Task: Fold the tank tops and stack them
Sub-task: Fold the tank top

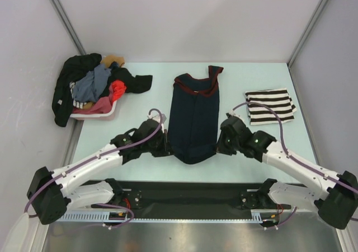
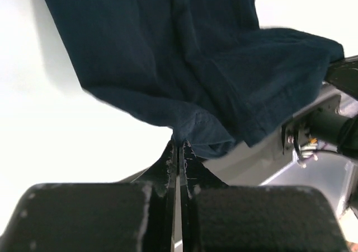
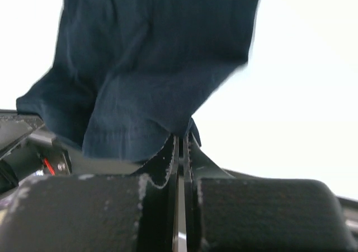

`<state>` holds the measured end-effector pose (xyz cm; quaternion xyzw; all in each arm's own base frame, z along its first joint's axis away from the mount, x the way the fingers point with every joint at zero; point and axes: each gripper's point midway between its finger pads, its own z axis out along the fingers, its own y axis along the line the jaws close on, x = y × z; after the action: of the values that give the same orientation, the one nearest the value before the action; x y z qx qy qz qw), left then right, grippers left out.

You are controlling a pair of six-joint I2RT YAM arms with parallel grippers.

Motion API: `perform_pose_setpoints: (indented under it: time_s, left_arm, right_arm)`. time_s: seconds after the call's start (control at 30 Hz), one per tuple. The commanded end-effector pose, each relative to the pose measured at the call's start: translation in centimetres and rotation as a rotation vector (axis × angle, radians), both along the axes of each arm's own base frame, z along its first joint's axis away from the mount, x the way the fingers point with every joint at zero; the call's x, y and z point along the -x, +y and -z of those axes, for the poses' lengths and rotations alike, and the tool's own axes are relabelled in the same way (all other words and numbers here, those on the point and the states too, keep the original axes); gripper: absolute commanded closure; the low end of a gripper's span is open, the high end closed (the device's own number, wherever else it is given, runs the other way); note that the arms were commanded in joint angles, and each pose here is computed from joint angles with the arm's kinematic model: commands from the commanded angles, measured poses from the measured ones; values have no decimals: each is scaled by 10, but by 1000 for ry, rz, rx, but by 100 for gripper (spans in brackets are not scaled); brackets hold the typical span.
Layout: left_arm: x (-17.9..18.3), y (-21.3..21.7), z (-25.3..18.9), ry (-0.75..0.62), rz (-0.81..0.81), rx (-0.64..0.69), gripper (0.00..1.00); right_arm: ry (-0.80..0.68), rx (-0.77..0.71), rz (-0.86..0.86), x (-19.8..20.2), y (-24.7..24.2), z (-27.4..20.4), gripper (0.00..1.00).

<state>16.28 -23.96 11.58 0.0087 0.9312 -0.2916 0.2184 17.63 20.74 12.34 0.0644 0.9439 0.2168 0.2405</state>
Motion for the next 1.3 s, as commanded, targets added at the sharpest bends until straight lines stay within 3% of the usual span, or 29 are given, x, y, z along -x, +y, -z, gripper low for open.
perform_pose_setpoints:
  time_s: [0.0,0.27,0.73,1.27]
  left_arm:
    - [-33,-5,-26,-103,-8,-6,100]
    - [-97,7,-50,-216,-114,-114,100]
    - [-199,-10,-74,-289,-190,-115,99]
    - [-272,-13,-48,-262,-199,-102,100]
  right_arm:
    - [-54,24,-75,-22,1,-17,100]
    - [-150,92,-33,-93,-7,-44,100]
    - [-172,121,40,-206,-20,-51,100]
    - [-105,74,85,-262,-27,-19,100]
